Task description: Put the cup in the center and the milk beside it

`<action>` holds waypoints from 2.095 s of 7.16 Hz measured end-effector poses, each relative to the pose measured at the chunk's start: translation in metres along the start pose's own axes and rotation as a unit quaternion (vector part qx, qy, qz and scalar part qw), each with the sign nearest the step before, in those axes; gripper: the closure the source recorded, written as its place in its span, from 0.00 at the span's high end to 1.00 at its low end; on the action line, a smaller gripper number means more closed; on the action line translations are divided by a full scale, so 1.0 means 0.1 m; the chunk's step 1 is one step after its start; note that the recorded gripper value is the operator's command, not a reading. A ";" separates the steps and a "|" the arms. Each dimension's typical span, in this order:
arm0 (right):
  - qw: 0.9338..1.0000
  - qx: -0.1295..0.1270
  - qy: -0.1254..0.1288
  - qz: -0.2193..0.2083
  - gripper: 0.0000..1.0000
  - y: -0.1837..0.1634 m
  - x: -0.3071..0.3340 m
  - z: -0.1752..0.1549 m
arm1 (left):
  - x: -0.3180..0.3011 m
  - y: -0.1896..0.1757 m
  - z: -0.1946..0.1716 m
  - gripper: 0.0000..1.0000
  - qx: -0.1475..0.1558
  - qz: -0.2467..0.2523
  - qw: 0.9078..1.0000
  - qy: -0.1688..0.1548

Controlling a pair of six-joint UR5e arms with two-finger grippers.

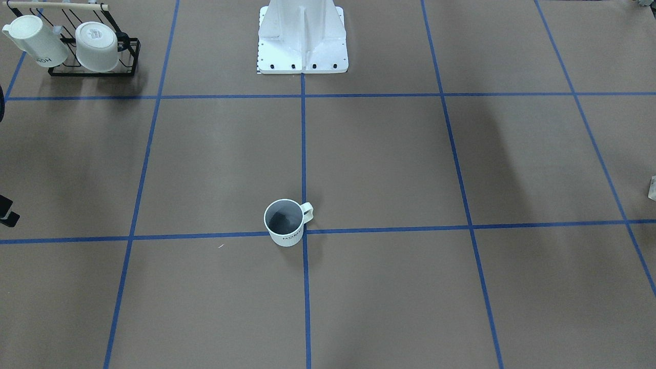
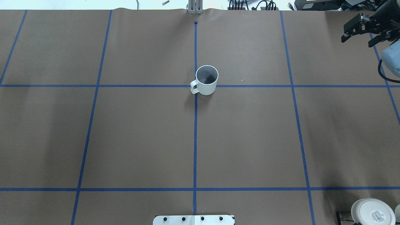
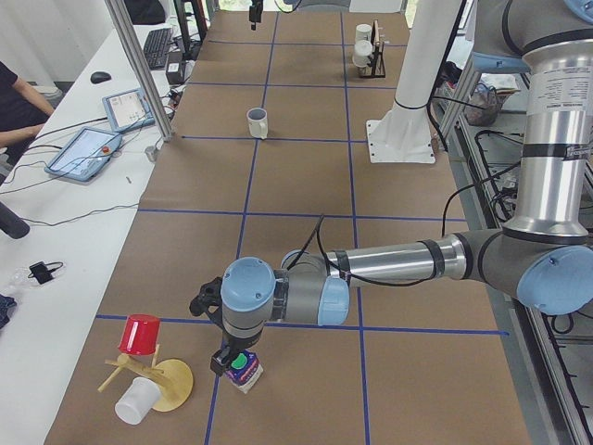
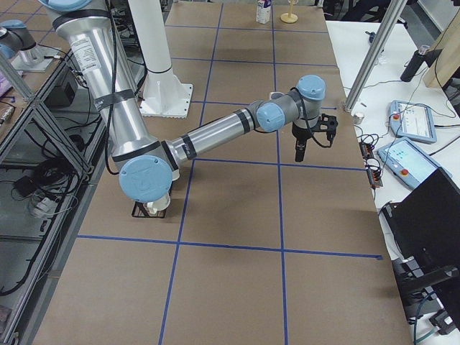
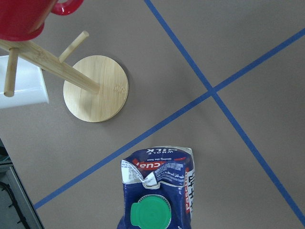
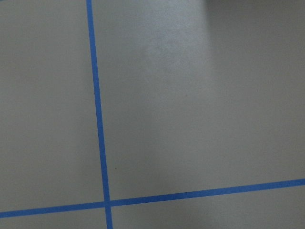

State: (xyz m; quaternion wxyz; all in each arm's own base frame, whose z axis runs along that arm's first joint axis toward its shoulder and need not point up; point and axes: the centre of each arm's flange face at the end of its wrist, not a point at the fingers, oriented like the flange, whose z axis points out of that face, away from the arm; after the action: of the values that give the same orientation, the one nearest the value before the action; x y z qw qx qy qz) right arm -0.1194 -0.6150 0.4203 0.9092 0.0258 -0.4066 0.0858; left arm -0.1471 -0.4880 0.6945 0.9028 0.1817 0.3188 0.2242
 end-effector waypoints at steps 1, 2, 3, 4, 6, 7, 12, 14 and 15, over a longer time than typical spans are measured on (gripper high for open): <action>1.000 -0.002 0.002 -0.006 1.00 0.02 0.07 0.01 | -0.05 -0.04 0.03 0.98 -0.002 -0.004 1.000 0.002; 1.000 -0.004 0.005 -0.014 1.00 0.04 0.14 0.03 | -0.07 -0.06 0.05 0.98 -0.004 -0.010 1.000 0.003; 1.000 -0.005 0.006 -0.017 1.00 0.05 0.18 0.05 | -0.08 -0.07 0.06 0.98 -0.004 -0.018 1.000 0.004; 1.000 -0.006 0.007 -0.018 1.00 0.06 0.20 0.07 | -0.09 -0.08 0.07 0.98 -0.005 -0.026 1.000 0.005; 1.000 -0.008 0.009 -0.018 1.00 0.06 0.22 0.09 | -0.11 -0.09 0.13 0.98 -0.009 -0.034 0.999 0.007; 1.000 -0.009 0.010 -0.018 1.00 0.06 0.23 0.11 | -0.09 -0.12 0.16 0.98 -0.011 -0.038 0.999 0.009; 1.000 -0.012 0.012 -0.019 1.00 0.06 0.20 0.16 | -0.01 -0.22 0.39 0.98 -0.025 -0.036 0.999 0.019; 1.000 -0.011 0.014 -0.020 1.00 0.06 0.18 0.17 | -0.03 -0.19 0.50 0.98 -0.029 -0.035 0.999 0.022; 1.000 -0.010 0.017 -0.021 1.00 0.06 0.18 0.17 | -0.02 -0.18 0.55 0.98 -0.032 -0.034 0.999 0.023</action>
State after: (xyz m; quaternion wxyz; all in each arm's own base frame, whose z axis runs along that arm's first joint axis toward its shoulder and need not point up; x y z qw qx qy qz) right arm -0.1212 -0.6086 0.4453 0.9177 0.0240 -0.3914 0.0632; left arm -0.1073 -0.5146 0.7271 0.9076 0.1367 0.3384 0.2074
